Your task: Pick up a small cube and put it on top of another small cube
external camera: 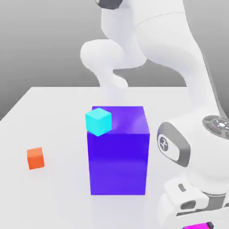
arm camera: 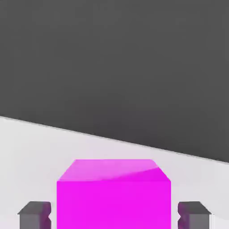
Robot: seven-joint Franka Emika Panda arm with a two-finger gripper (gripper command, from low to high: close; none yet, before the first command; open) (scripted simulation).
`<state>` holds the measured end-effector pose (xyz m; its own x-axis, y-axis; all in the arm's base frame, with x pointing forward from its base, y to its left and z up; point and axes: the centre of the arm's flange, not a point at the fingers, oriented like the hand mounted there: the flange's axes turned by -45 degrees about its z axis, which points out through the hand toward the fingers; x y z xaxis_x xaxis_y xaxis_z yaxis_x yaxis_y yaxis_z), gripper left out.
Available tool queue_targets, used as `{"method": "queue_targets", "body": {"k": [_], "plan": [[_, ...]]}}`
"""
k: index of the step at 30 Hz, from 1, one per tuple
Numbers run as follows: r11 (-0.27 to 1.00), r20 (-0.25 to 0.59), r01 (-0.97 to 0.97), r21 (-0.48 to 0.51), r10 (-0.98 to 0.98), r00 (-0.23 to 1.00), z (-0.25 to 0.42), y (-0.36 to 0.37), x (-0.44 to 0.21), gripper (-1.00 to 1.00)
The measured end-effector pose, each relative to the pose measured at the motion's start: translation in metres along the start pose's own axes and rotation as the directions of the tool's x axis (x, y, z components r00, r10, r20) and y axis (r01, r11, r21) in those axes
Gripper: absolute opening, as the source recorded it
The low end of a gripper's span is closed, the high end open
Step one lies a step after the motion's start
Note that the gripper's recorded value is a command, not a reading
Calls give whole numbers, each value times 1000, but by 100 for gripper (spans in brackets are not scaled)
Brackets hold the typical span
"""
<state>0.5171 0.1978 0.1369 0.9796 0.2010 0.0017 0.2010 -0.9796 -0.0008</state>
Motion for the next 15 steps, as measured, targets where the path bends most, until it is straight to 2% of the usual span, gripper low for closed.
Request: {"method": "queue_targets", "body": {"k": [3,7,15], "plan": [[1000,0,0,0,0,1000,3,0,0,-100],[1000,1,4,2,-4,1000,-46,-4,-2,-100],[982,1,190,5,-190,982,-100,-126,-108,-100]]}}
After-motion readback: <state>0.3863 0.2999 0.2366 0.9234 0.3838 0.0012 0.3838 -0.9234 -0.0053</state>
